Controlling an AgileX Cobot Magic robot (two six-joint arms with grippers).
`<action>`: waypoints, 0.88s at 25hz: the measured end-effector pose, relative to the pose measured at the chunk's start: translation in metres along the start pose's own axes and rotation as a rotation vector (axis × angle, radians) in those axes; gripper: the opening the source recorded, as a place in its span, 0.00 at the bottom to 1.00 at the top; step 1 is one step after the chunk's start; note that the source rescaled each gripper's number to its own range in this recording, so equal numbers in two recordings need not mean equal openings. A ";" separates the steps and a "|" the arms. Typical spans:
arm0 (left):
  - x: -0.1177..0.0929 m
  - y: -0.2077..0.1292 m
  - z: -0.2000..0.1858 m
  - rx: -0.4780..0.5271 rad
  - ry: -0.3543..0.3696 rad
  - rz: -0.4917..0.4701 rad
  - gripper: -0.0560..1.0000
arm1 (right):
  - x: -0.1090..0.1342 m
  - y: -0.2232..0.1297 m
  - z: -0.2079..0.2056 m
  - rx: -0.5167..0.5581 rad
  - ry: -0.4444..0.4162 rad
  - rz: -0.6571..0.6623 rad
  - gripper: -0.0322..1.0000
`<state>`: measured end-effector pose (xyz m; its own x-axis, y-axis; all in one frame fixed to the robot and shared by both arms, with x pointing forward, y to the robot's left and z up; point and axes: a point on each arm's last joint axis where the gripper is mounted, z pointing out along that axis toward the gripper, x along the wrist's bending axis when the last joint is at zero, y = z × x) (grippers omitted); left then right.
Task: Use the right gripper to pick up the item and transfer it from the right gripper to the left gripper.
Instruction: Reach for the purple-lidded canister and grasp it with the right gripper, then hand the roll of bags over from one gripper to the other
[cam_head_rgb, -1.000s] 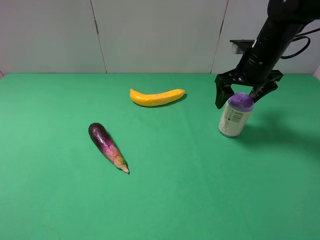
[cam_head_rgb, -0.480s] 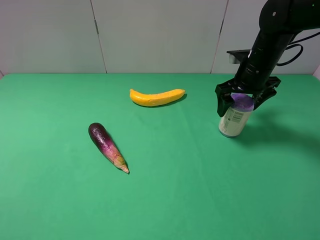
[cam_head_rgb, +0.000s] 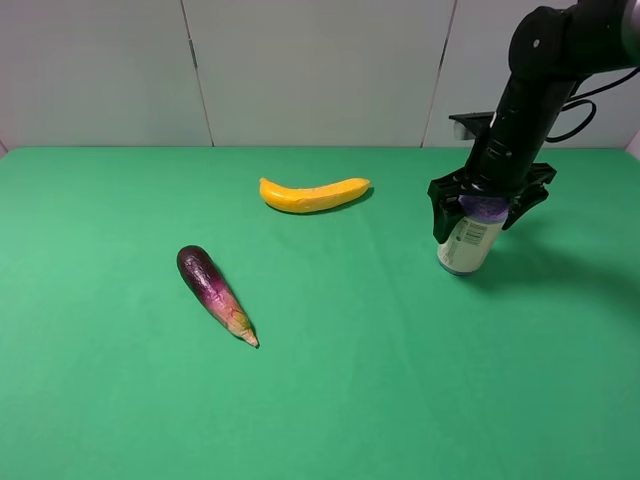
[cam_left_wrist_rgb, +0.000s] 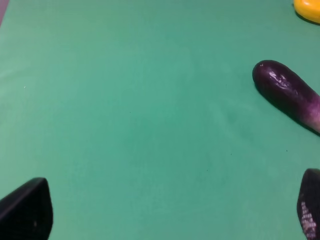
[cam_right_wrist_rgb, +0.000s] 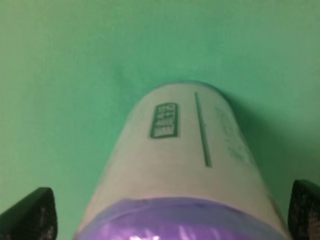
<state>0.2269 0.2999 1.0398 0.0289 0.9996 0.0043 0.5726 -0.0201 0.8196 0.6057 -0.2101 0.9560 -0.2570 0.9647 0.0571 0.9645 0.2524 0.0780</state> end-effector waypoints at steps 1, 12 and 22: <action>0.000 0.000 0.000 0.000 0.000 0.000 0.94 | 0.000 0.000 0.000 -0.001 0.000 0.000 0.78; 0.000 0.000 0.000 0.000 0.000 0.000 0.94 | 0.000 0.000 0.000 -0.001 -0.004 -0.002 0.04; 0.000 0.000 0.000 0.000 0.000 0.000 0.94 | 0.000 0.000 0.000 -0.001 -0.004 -0.002 0.04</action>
<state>0.2269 0.2999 1.0398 0.0289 0.9996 0.0043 0.5726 -0.0201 0.8196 0.6059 -0.2104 0.9560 -0.2591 0.9644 0.0531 0.9638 0.2547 0.0787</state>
